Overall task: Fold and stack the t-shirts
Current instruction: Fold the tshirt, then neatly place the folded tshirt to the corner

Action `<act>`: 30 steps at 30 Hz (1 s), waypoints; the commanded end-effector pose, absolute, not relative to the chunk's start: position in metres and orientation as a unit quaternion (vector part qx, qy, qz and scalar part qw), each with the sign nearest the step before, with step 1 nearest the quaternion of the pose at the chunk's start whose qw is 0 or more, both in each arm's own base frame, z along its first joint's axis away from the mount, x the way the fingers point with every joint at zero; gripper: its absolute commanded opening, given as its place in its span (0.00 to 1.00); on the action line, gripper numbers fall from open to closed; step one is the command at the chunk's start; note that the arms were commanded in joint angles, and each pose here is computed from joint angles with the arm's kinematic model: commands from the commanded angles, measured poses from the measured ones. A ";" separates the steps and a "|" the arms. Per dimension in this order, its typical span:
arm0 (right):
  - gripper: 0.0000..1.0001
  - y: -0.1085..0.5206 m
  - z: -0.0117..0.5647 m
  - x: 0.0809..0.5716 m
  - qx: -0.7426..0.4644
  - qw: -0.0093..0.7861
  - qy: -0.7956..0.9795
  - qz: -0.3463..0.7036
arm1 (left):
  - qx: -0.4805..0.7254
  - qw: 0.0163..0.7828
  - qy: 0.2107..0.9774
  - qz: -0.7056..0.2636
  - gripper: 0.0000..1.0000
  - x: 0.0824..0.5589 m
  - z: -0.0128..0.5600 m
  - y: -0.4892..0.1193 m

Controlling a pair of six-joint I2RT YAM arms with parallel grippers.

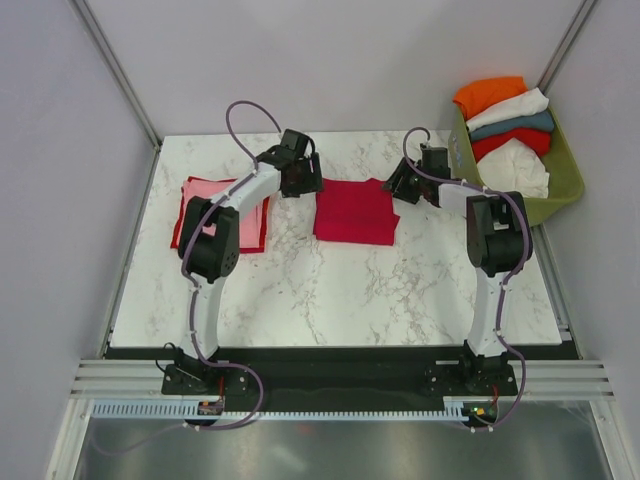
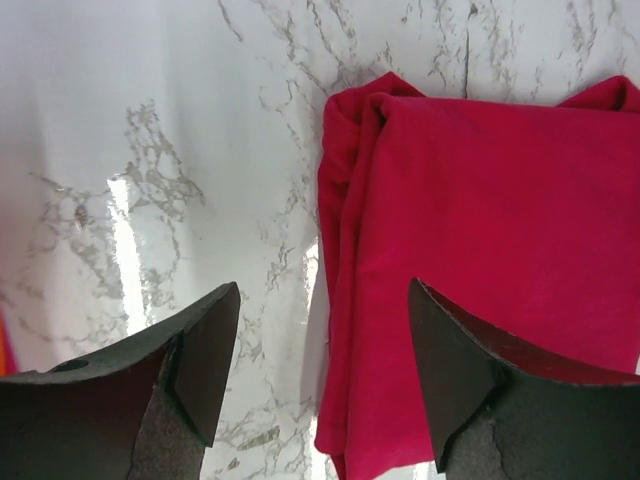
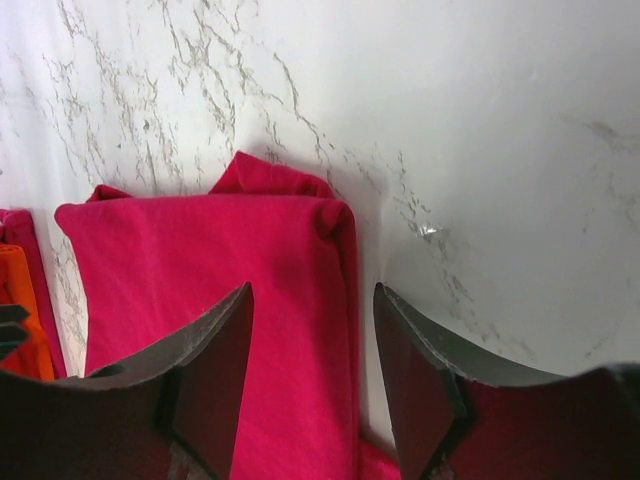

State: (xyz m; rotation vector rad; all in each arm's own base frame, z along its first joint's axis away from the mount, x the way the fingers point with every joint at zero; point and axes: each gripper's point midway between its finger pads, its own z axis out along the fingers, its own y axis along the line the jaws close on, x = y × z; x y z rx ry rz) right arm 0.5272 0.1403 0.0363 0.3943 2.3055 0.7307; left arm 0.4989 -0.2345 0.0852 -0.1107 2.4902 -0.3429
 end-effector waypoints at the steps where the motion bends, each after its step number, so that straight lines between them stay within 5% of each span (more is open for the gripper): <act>1: 0.59 0.136 0.011 0.527 0.154 0.318 0.903 0.244 | -0.048 0.314 0.932 -0.176 0.75 0.514 0.086 -0.255; 30: 0.57 0.146 -0.008 0.539 0.131 0.314 0.918 0.203 | -0.071 0.277 0.929 -0.235 0.59 0.546 0.028 -0.278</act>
